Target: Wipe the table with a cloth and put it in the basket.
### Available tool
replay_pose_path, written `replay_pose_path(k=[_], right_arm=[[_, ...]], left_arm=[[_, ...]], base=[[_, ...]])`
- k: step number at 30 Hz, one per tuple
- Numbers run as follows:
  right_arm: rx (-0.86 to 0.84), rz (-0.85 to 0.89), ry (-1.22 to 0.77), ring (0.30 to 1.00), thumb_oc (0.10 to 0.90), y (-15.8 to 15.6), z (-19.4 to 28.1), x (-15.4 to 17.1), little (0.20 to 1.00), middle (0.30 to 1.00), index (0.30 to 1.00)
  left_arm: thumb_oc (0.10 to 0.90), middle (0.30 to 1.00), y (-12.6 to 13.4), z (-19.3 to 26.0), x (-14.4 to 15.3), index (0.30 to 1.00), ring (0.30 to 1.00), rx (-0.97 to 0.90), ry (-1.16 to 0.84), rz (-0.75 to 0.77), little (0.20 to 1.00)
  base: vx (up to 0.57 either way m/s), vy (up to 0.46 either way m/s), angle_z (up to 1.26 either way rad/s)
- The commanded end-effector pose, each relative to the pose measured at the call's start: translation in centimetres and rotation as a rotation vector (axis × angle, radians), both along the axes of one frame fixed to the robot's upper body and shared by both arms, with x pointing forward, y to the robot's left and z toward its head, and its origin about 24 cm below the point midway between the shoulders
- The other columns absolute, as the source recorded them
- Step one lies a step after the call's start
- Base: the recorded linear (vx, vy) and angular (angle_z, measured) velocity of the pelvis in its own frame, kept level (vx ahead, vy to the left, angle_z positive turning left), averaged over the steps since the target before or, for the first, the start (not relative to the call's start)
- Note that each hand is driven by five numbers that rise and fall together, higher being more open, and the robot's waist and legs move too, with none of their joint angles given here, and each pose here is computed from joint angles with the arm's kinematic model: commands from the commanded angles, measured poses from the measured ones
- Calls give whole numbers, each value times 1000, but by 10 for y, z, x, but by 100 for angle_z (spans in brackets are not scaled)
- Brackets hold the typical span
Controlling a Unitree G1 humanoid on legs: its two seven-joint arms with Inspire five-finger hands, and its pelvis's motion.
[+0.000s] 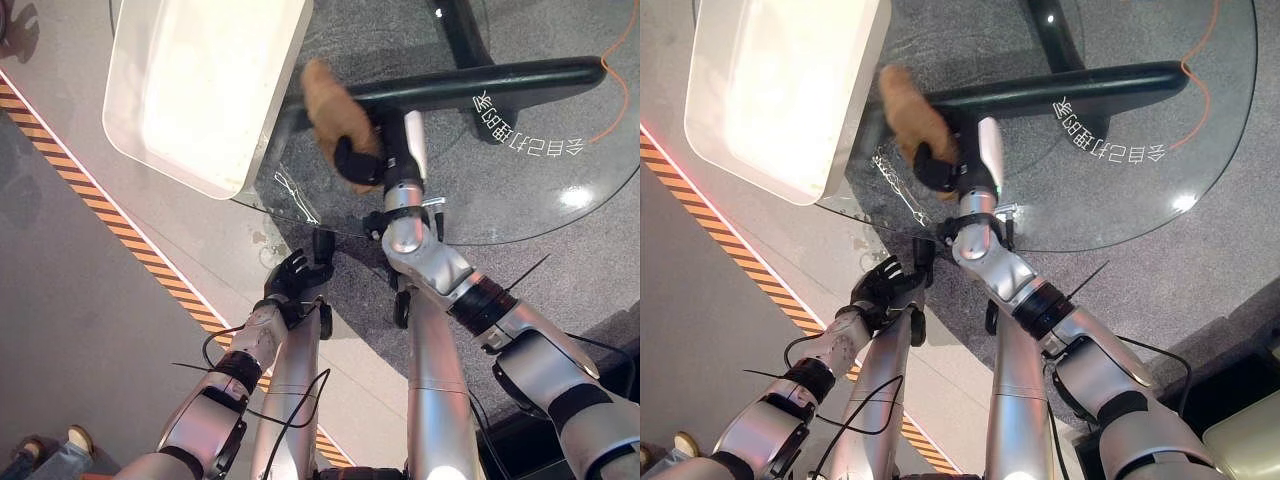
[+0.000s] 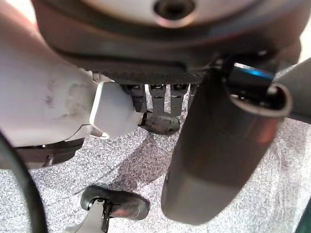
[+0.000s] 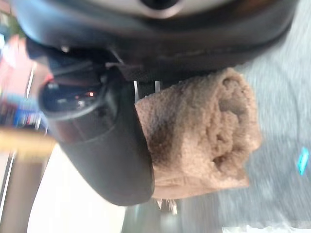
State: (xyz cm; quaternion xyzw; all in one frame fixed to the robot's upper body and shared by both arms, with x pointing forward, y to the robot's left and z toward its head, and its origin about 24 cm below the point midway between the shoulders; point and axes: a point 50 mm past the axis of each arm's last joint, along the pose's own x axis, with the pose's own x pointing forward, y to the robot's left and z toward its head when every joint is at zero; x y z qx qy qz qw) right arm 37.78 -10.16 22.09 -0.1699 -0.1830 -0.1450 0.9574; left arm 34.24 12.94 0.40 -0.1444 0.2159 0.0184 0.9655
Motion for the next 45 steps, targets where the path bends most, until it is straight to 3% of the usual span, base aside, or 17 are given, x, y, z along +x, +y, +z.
replay_pose_path(k=[1, 15, 22, 34, 42, 45], right_arm=[[69, -241, 9, 300, 100, -50, 6, 7, 200, 300, 300], [337, -568, -12, 300, 100, -137, 21, 8, 200, 300, 300], [435, -716, -48, 300, 100, -163, 15, 0, 200, 300, 300], [401, -660, -90, 300, 100, -156, 21, 2, 200, 300, 300], [445, -759, -136, 300, 100, -151, 23, -1, 200, 300, 300], [419, -711, -140, 300, 100, -149, 26, 0, 200, 300, 300]], left_arm=[[800, 900, 15, -23, -14, 900, 900, 16, 104, 57, 900], [800, 900, 26, -14, -4, 900, 900, 50, 101, 87, 900], [800, 900, 27, -13, -2, 900, 900, 41, 100, 104, 900], [800, 900, 27, -11, 1, 900, 900, -1, 92, 114, 900], [800, 900, 23, -11, 2, 900, 900, -15, 92, 117, 900], [800, 900, 19, -11, 2, 900, 900, -24, 91, 116, 900]], base=[[9, -35, 0], [1, -46, -3], [-1, 2, -6], [-5, 35, -6], [2, 12, 0], [8, 37, 1]])
